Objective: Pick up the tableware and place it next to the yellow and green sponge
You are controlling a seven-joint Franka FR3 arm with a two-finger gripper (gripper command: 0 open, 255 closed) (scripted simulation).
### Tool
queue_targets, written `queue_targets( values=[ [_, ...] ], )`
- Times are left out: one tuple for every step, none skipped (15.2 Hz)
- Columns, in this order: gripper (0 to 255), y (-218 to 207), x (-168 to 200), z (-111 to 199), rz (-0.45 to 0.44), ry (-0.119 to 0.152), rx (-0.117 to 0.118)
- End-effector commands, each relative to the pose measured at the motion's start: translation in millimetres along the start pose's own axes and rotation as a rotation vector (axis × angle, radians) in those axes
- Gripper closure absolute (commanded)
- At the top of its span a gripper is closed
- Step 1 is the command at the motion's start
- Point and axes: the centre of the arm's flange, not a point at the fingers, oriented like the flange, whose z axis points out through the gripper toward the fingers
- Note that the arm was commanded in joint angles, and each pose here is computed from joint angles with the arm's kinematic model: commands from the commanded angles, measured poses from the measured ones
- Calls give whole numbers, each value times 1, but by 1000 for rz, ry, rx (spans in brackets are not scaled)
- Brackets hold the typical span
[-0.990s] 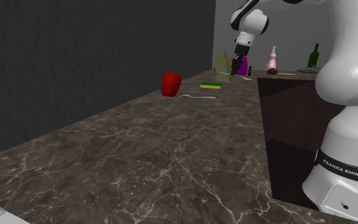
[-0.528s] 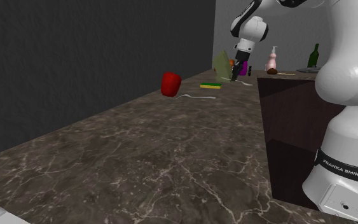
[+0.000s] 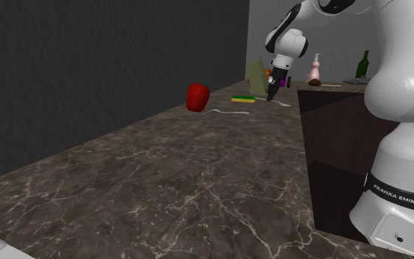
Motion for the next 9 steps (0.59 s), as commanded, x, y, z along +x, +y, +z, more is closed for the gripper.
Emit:
queue_targets(
  values=[
    [255,0,-2,4,0,0,-1],
    [255,0,-2,4,0,0,-1],
    [255,0,-2,4,0,0,-1],
    [255,0,-2,4,0,0,-1],
    [255,0,-2,4,0,0,-1],
    [255,0,-2,4,0,0,-1],
    [255,0,-2,4,0,0,-1],
    [0,0,-1,4,0,0,-1],
    [0,0,-1,4,0,0,-1]
  ],
)
